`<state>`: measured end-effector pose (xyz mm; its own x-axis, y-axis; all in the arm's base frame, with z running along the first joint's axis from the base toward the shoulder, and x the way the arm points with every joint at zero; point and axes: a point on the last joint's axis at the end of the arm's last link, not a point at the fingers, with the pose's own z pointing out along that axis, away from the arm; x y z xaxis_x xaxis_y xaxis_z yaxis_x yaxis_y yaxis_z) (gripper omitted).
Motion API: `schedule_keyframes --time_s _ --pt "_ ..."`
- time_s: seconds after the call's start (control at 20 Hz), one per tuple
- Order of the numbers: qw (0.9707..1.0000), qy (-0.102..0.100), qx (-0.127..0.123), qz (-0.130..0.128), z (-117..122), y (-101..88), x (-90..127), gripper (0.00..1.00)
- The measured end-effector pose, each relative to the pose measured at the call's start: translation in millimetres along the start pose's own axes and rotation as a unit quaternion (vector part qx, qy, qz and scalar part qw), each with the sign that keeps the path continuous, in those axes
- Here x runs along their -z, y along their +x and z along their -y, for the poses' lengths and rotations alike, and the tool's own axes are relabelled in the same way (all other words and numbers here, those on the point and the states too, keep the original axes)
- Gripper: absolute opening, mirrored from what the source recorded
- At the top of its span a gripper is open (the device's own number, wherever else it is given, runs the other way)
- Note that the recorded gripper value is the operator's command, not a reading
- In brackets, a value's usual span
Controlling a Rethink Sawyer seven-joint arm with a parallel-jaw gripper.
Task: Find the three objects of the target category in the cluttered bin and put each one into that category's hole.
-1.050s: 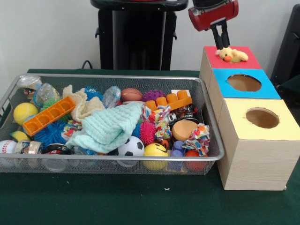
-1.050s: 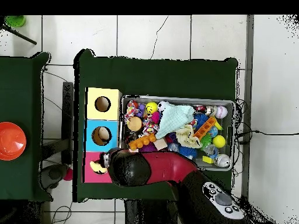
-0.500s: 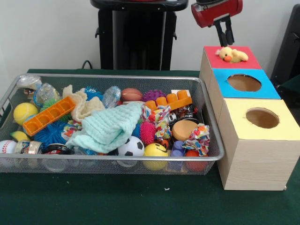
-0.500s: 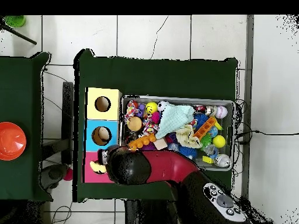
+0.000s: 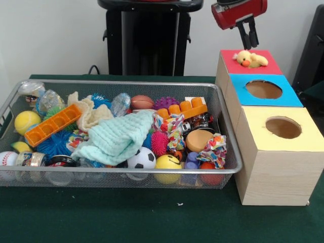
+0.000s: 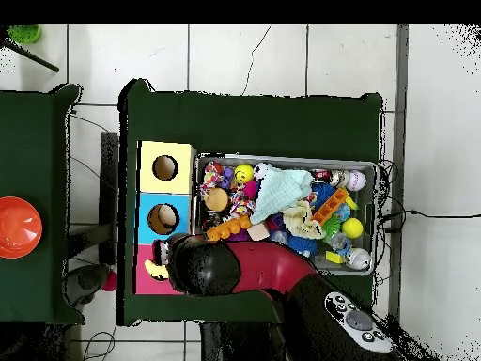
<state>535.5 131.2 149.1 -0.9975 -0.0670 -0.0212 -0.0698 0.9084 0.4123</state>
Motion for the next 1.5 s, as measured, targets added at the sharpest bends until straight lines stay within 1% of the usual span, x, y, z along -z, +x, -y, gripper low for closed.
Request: schedule_keyframes --time_s 0.4,0.5,0.9,1.15,1.3,1.5 --pt "0.9997 -0.012 0.0 -0.02 -7.1 9.2 -17.5 0.0" --pt "0.9994 -0.014 0.006 -0.032 -12.2 16.7 -28.3 0.0" --pt "0.9978 -0.016 0.019 -0.061 -16.8 36.8 -52.0 0.0" --pt "0.9952 -0.011 0.033 -0.091 -15.5 62.5 -76.2 0.0" --pt "0.9947 -0.011 0.036 -0.095 -15.5 65.5 -81.2 0.0" --pt "0.9948 -0.012 0.037 -0.094 -15.2 63.4 -86.9 0.0"
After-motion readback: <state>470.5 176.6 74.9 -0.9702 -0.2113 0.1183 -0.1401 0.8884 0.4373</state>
